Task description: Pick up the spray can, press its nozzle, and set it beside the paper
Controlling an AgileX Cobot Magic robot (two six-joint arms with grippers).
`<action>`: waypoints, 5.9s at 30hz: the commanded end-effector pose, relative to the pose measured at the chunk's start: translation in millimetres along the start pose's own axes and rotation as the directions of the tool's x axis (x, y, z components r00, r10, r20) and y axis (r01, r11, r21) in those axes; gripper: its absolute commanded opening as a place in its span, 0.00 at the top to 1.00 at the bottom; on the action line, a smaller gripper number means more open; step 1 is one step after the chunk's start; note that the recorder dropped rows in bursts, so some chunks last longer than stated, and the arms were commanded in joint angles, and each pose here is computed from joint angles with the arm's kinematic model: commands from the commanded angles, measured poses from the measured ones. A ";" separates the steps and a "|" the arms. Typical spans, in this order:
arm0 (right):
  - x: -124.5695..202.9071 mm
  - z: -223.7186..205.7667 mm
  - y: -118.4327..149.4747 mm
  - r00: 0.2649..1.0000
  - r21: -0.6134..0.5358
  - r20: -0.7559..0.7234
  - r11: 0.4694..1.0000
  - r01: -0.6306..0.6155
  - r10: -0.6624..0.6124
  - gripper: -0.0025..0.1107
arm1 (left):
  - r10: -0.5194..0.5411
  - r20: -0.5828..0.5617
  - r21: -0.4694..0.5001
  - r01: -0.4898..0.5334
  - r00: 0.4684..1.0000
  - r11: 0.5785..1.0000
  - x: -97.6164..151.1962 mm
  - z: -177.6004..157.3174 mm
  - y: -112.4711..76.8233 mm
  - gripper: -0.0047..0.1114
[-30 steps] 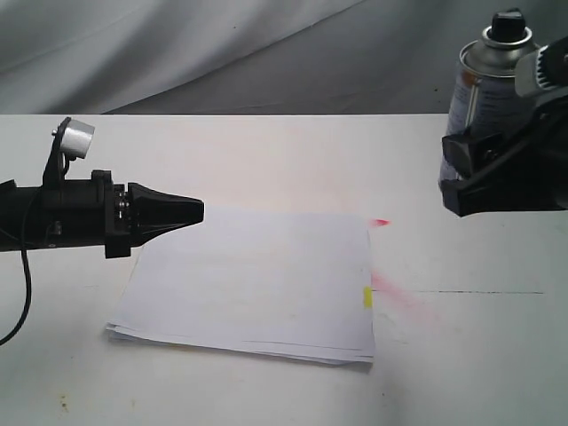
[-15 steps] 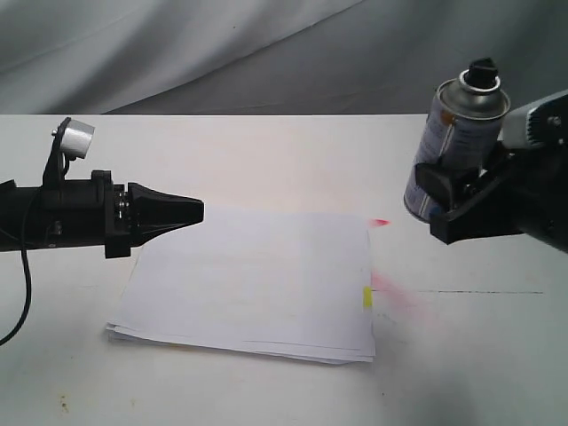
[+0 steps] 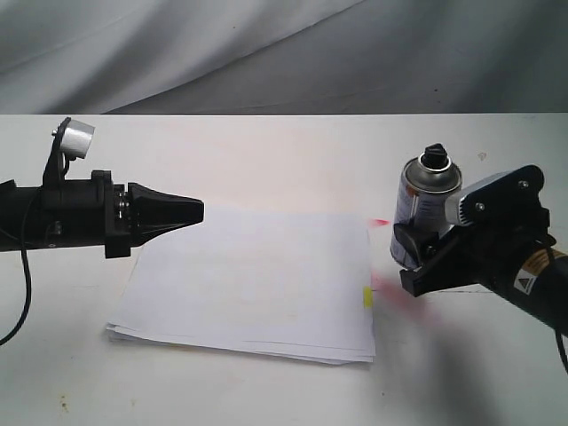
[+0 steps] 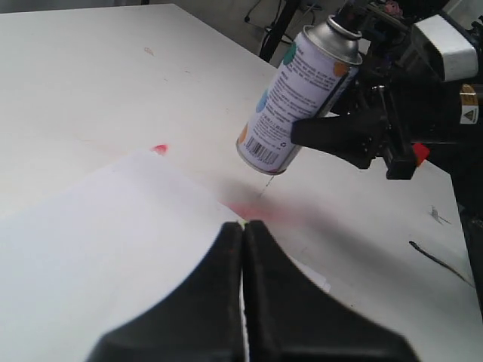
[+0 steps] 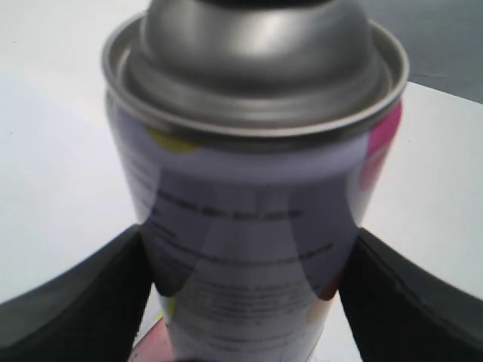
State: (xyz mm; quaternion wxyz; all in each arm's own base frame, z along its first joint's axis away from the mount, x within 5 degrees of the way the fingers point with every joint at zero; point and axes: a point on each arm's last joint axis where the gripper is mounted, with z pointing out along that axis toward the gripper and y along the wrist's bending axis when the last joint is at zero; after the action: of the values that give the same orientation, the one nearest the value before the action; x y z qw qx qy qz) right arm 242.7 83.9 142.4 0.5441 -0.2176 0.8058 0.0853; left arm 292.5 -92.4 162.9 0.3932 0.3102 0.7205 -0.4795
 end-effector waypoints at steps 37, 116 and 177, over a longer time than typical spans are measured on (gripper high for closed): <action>30.4 24.0 0.3 0.998 0.020 0.045 0.999 -0.051 0.050 0.91 | 0.005 0.010 0.008 -0.005 1.000 1.000 -0.9 -0.5 -3.2 0.96; -45.6 -248.8 12.6 0.934 -0.018 0.281 0.974 -0.224 0.220 0.98 | 0.005 0.010 0.008 -0.005 1.000 1.000 -0.9 -0.5 -3.2 0.96; 23.4 -207.1 15.7 0.885 0.071 0.364 0.939 -0.336 0.289 0.98 | 0.510 0.202 -0.806 -0.154 0.836 0.571 -61.0 -137.7 -205.9 0.96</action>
State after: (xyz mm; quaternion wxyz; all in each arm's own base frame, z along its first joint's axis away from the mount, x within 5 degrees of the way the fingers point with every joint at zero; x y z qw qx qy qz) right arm 54.7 14.6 200.6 0.6649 -0.0323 0.7299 0.1553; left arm 132.7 -50.0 344.0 0.7005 0.1798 0.6829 -0.1032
